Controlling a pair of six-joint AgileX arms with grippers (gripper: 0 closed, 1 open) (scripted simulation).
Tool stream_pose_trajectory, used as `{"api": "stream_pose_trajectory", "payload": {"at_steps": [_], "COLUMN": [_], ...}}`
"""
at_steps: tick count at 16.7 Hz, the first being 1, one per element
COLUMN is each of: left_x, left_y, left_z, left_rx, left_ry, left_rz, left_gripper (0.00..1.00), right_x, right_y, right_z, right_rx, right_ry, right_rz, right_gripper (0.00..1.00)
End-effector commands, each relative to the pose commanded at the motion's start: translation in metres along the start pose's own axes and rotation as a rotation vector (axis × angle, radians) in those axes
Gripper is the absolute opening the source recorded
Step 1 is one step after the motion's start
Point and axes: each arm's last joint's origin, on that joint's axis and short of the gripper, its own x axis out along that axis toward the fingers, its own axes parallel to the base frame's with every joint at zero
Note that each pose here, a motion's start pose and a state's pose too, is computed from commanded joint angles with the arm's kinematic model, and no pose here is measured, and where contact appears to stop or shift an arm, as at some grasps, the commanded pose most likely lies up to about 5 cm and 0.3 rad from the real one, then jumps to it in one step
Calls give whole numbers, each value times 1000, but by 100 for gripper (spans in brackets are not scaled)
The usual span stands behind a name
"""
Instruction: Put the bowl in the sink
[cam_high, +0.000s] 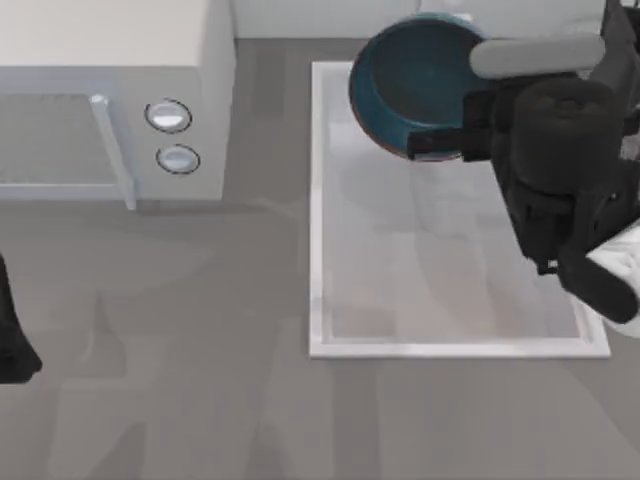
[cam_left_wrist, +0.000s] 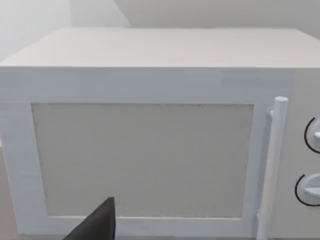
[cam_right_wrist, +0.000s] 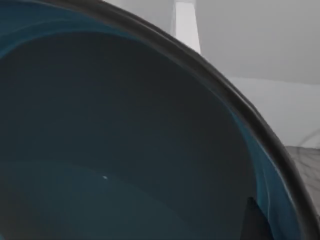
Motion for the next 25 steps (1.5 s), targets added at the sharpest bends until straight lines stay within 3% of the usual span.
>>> {"api": "stream_pose_trajectory", "payload": {"at_steps": [5,14,25], "left_x": [0,0,0], "left_y": [0,0,0], "left_z": [0,0,0], "left_rx": [0,0,0], "left_ry": [0,0,0], "left_rz": [0,0,0], "left_gripper": [100,100,100], "right_x": [-20,-17,6], "right_y": [1,4,16], "right_z": [7,0,-126], "right_rx": [82,90,96], "right_ry": [-169,-181,-192], "right_rz": [-30,-32,-33], "right_gripper": [0,0,0]}}
